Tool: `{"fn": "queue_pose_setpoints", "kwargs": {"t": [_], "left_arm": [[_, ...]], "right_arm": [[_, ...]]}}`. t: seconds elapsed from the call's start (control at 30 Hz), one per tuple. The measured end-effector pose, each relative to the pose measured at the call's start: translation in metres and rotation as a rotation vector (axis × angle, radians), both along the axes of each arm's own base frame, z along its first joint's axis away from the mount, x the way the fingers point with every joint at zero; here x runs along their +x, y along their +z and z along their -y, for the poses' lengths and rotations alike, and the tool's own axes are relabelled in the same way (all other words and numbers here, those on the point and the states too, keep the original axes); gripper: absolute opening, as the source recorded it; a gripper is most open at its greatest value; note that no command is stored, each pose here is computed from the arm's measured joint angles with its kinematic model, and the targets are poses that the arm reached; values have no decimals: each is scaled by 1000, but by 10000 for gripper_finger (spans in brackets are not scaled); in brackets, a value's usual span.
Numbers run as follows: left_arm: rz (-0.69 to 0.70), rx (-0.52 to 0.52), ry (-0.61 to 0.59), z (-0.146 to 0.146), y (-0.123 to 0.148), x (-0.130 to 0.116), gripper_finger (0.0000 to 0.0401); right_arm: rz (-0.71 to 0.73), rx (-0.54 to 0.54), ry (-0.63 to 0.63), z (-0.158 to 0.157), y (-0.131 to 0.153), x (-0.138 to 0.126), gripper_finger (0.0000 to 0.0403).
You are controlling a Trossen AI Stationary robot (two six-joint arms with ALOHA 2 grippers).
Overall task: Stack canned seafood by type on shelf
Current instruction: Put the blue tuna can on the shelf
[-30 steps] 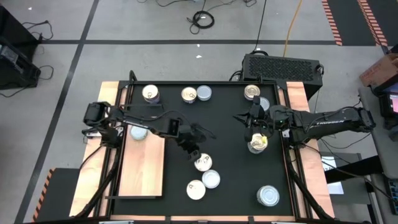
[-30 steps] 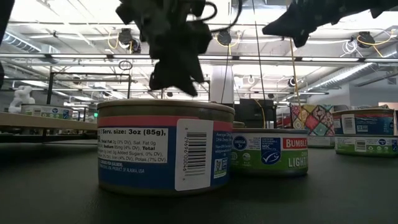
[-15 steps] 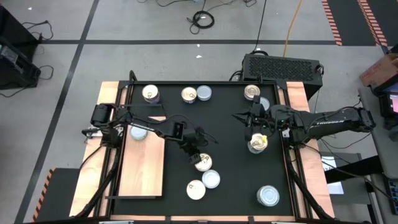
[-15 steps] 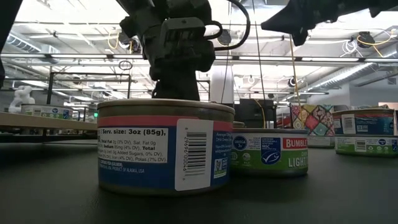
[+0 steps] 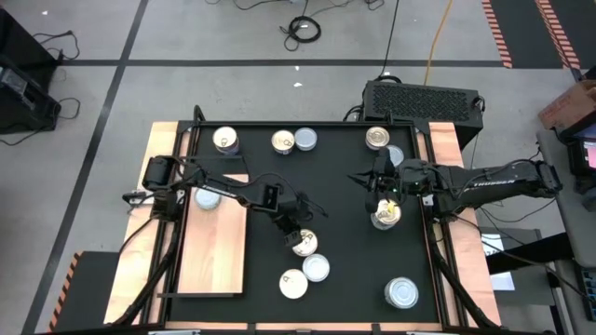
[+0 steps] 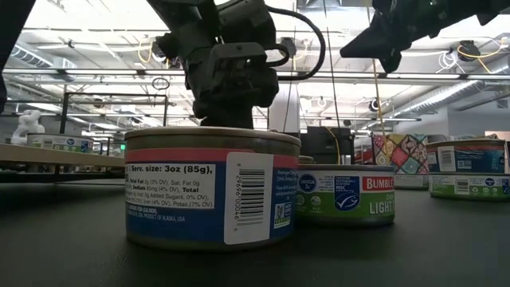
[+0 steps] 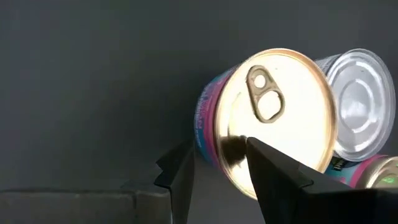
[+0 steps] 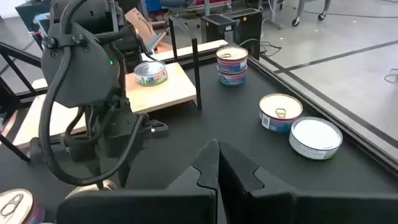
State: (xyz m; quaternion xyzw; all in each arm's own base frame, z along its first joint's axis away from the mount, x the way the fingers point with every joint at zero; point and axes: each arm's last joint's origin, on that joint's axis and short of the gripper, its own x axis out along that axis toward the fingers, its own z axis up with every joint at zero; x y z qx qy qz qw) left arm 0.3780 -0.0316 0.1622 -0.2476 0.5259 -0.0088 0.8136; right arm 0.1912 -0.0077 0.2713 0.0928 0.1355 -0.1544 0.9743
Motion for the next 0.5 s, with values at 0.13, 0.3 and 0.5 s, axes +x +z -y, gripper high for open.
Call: {"fn": "queue_pose_setpoints", "kwargs": {"t": [0.13,0.3,0.5], "left_arm": [[3,-2,-18,0,-1,1,147],[6,-2,-21,0,-1,1,146],[12,-10,-53,1,-1,1,88]], "right_arm": [[0,15,-3,0,0,0,0],[4,30,46,-2,0,0,0],[51,-3,60,-3,5,2,0]]}}
